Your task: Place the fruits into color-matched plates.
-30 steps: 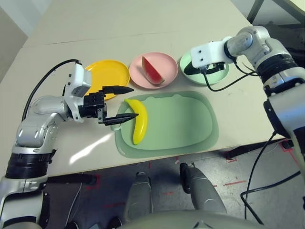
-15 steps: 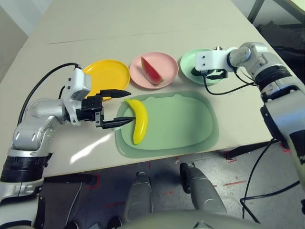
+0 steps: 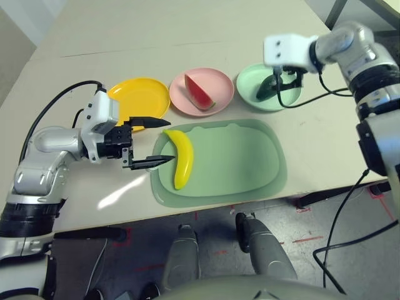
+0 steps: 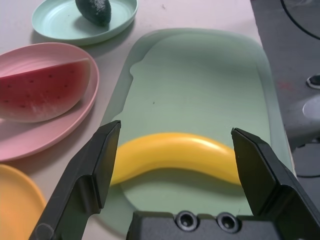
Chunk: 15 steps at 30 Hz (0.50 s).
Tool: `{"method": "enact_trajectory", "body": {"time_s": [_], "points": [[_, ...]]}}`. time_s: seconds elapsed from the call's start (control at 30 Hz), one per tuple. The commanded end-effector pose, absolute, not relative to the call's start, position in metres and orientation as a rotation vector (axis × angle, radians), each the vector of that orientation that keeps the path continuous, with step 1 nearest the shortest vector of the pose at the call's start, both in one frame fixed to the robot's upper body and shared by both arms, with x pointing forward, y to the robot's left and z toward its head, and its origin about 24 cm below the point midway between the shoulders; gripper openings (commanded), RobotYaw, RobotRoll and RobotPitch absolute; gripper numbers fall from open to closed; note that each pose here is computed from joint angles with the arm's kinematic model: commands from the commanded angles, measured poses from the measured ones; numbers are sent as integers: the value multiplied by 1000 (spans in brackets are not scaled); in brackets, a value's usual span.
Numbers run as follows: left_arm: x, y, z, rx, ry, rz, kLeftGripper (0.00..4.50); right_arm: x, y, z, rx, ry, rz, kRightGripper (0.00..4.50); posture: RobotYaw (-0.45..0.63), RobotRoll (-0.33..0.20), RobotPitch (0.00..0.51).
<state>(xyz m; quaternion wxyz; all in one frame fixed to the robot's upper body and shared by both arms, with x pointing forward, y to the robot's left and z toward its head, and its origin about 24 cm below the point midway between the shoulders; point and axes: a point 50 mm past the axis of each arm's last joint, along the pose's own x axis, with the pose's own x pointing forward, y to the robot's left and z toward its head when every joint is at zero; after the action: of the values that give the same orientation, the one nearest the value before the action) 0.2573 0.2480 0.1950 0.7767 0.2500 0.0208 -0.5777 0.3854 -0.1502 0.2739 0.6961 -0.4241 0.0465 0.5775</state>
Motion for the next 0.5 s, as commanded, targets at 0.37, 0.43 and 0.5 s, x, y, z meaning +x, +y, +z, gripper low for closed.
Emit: {"method": "enact_trajectory", "body": {"time_s": [0.37,0.43,0.5], "points": [[262,233,213,995,119,-1454,4500,296,-154,181,-82,2,1501,4481,-5,0,218],[264,229,215,1065,116,-1488,4500,284,-146,169,-49,-59,1503,4481,-10,0,216],[266,226,216,1143,123,-1521,4500,275,-140,161,-78,-146,1526,4481,-14,0,212]]}}
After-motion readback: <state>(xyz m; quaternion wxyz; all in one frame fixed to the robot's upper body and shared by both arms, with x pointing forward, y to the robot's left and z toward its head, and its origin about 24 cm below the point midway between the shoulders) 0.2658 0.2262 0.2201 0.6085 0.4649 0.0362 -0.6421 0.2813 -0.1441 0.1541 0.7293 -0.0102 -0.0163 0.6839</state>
